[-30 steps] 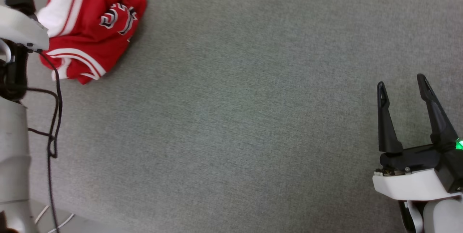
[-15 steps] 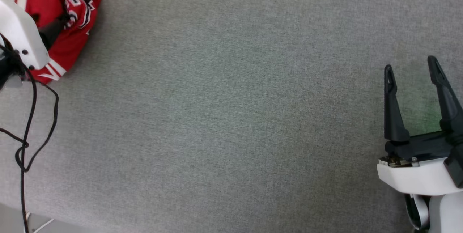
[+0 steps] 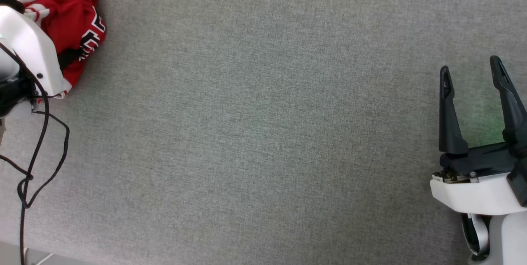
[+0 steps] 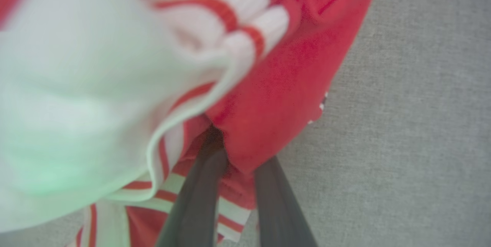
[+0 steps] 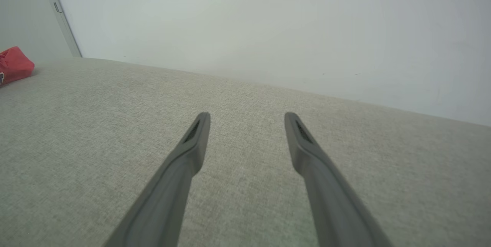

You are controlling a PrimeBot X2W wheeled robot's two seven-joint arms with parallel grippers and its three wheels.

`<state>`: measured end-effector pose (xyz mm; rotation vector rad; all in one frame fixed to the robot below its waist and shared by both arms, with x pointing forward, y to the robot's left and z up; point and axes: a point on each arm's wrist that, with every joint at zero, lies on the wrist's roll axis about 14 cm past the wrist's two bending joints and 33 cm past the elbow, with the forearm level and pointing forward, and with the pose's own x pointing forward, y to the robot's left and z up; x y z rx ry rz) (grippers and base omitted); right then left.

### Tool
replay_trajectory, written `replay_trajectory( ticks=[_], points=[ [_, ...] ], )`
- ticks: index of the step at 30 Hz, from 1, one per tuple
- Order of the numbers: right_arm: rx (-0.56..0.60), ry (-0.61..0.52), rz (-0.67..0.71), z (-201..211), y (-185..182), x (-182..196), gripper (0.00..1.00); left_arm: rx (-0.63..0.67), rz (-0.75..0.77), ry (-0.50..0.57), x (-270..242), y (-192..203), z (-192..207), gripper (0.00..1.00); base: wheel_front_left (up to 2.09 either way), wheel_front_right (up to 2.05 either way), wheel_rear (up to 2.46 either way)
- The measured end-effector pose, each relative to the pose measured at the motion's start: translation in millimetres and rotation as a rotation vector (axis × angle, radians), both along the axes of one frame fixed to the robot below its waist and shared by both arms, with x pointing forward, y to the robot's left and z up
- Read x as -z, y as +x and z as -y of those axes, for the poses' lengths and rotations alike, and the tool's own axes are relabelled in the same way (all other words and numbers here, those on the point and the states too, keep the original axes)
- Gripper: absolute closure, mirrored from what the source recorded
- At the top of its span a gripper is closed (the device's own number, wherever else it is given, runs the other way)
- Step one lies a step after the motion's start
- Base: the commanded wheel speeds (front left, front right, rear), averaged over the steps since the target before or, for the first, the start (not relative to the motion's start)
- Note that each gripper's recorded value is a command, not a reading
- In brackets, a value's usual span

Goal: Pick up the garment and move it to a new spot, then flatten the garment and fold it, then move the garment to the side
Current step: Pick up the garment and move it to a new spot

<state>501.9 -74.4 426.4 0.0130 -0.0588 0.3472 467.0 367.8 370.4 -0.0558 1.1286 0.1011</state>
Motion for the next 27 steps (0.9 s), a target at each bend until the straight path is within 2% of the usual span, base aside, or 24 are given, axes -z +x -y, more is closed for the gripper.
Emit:
replay_trajectory(
  ticks=[4,9,14,20,27],
  points=[
    [-0.001,0.006,0.022,-0.5,-1.8,-12.7,0.0,0.024,0.072,0.037,-24.8,8.5,-5.7,1.0,0.0,0.0,0.0],
    [-0.003,0.022,0.058,-1.2,-6.7,-34.7,0.0,0.098,0.233,0.126,-84.6,31.3,-12.0,1.0,0.0,0.0,0.0],
    [0.005,0.06,0.083,2.3,-14.1,-55.1,0.0,0.218,0.357,0.176,-132.5,47.5,9.1,1.0,0.0,0.0,0.0],
    [0.037,0.086,0.11,15.4,-22.6,-75.1,0.0,0.4,0.475,0.191,-175.1,65.2,59.8,1.0,0.0,0.0,0.0],
    [0.11,0.094,0.126,44.9,-34.6,-89.4,0.0,0.664,0.558,0.124,-192.2,87.0,162.6,1.0,0.0,0.0,0.0]
  ],
)
